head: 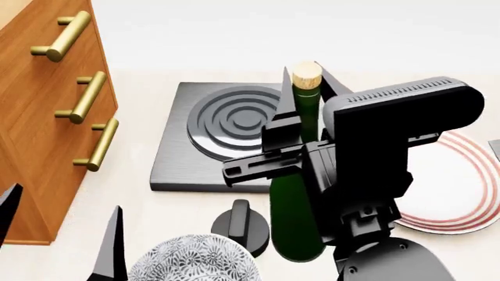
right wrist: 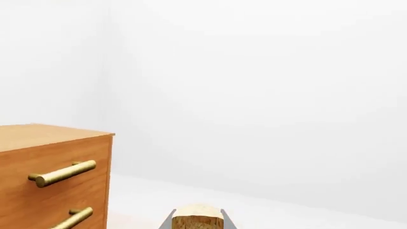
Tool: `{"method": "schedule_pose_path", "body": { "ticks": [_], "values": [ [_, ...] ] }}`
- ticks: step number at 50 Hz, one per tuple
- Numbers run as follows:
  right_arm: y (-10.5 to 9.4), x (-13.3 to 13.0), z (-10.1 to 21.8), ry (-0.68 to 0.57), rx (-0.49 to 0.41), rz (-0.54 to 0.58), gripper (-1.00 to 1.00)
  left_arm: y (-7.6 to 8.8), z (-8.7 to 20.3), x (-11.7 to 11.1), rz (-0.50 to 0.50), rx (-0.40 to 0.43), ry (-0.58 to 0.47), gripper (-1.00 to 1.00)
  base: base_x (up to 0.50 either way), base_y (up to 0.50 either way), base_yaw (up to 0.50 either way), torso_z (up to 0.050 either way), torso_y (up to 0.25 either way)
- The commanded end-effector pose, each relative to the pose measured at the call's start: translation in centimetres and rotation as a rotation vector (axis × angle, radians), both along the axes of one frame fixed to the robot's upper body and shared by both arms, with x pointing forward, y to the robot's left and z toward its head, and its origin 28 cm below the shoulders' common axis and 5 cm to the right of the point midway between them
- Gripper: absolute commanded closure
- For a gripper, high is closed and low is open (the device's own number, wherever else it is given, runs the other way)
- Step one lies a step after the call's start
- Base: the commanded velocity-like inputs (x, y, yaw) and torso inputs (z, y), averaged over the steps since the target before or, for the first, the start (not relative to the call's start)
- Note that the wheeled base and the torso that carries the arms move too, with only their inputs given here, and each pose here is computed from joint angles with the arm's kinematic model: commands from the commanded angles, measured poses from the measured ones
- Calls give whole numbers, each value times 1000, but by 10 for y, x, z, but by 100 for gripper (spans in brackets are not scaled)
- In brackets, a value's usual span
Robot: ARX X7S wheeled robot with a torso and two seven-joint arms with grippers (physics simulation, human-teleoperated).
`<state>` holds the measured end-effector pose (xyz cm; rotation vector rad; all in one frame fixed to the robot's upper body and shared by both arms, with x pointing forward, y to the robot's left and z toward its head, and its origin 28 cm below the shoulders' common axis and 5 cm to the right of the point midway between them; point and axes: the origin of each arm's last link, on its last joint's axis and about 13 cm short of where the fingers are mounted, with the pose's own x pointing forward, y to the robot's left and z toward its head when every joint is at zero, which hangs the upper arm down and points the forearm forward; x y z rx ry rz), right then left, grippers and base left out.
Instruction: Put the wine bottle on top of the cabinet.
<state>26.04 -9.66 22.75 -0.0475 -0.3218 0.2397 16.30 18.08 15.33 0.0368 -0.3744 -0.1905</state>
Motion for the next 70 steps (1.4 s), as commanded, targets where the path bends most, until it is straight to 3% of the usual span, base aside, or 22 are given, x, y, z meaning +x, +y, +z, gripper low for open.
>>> {"method": "schedule_pose_path", "body": {
  "ticks": [1,18,23,30,38,48,52,53,60,62,70],
  "values": [
    [11,0,9,-20,16,94,100,-8,-4,-1,-39,11,18,-100,0,0,0,0,0],
    [28,0,9,-13,10,179,100,-17,-7,-2,-104,-20,50,-100,0,0,0,0,1],
    [32,1,8,-12,20,196,100,-24,-8,-3,-186,-68,91,-100,0,0,0,0,0],
    [33,2,9,-14,27,202,100,-32,-3,0,-220,-53,90,-100,0,0,0,0,1],
    [34,3,10,-17,35,206,100,-38,-6,8,-261,53,89,-100,0,0,0,0,0],
    [35,3,12,-17,19,208,100,-51,-13,15,-320,102,122,-100,0,0,0,0,1],
    [36,3,14,-20,19,209,100,-54,-19,20,-338,150,207,-100,0,0,0,0,0],
    [36,3,15,-22,14,210,100,-55,-19,22,-367,111,218,-100,0,0,0,0,0],
    [35,3,17,-27,10,208,100,-57,-23,30,-379,141,265,-100,0,0,0,0,1],
    [35,3,17,-28,9,207,100,-59,-23,32,-403,80,284,-100,0,0,0,0,0],
    [34,1,18,-31,11,208,100,-60,-22,43,-401,66,289,-100,0,0,0,0,0]
  ]
}}
